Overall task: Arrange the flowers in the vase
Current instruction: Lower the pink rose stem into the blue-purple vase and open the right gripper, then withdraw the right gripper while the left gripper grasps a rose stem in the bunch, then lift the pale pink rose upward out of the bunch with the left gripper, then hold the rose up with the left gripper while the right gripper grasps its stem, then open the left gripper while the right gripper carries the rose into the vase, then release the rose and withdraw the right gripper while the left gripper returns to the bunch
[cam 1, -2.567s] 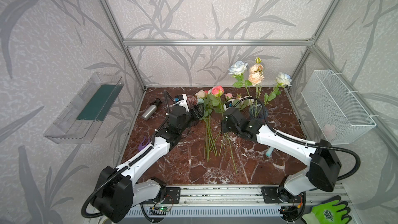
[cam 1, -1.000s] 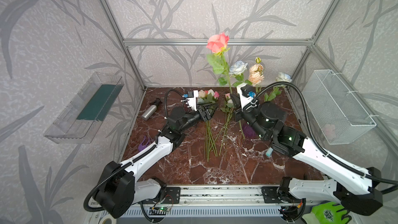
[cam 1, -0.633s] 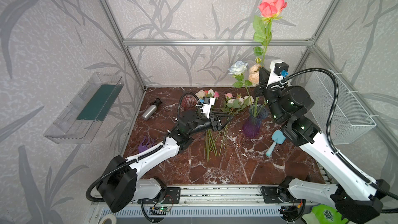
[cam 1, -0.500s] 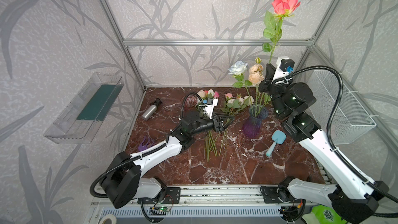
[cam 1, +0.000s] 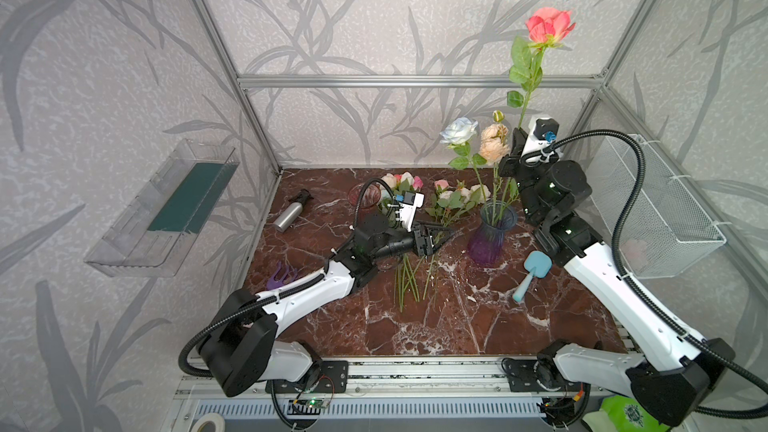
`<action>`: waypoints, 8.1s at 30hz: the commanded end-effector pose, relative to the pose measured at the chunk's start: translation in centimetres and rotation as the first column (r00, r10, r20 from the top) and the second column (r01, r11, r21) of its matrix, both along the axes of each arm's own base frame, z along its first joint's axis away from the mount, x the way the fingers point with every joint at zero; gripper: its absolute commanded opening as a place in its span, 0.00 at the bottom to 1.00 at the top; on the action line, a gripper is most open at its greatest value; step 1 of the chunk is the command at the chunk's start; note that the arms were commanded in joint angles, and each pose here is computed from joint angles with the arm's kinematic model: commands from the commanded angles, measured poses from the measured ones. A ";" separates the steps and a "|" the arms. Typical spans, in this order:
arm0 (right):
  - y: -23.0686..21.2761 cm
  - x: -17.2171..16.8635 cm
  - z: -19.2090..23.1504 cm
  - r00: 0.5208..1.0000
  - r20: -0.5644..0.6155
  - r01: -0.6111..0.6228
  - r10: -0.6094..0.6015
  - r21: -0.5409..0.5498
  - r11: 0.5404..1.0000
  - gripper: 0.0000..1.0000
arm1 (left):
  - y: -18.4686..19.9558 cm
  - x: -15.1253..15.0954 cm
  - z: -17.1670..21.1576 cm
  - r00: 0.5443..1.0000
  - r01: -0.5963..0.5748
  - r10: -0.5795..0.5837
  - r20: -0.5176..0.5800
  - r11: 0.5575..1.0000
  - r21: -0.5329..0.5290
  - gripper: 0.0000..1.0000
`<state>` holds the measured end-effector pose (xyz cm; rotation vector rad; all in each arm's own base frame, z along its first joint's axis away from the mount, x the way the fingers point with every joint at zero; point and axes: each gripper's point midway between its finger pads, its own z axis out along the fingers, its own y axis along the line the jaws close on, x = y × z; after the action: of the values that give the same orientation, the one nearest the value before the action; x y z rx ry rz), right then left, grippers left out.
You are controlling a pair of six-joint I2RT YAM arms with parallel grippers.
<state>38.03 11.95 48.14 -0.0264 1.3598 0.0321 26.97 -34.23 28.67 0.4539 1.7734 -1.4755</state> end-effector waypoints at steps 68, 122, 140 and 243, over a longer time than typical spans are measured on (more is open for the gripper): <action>-3.9 -14.5 -20.6 0.841 -0.486 -0.045 0.236 0.373 0.927 0.26 | 7.4 8.1 -15.7 0.931 -0.247 0.356 0.079 0.457 0.854 0.45; -4.3 -16.9 -24.2 0.778 -0.561 -0.056 0.284 0.388 0.920 0.30 | 7.1 8.0 -6.9 0.810 -0.421 0.579 -0.094 0.685 0.595 0.00; 6.1 -17.3 -11.0 0.598 -0.311 -0.621 0.739 0.403 0.673 0.63 | 9.7 0.3 5.0 0.839 -0.486 0.388 0.382 0.849 0.207 0.00; -5.9 -7.5 -11.6 0.895 -0.435 -0.015 0.095 0.184 0.983 0.50 | 8.2 -2.3 0.9 0.800 -0.575 0.458 0.388 0.771 0.274 0.99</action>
<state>31.27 6.01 36.82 0.0988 1.7740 0.1994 24.22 -25.69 27.74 0.3445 1.7794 -0.5959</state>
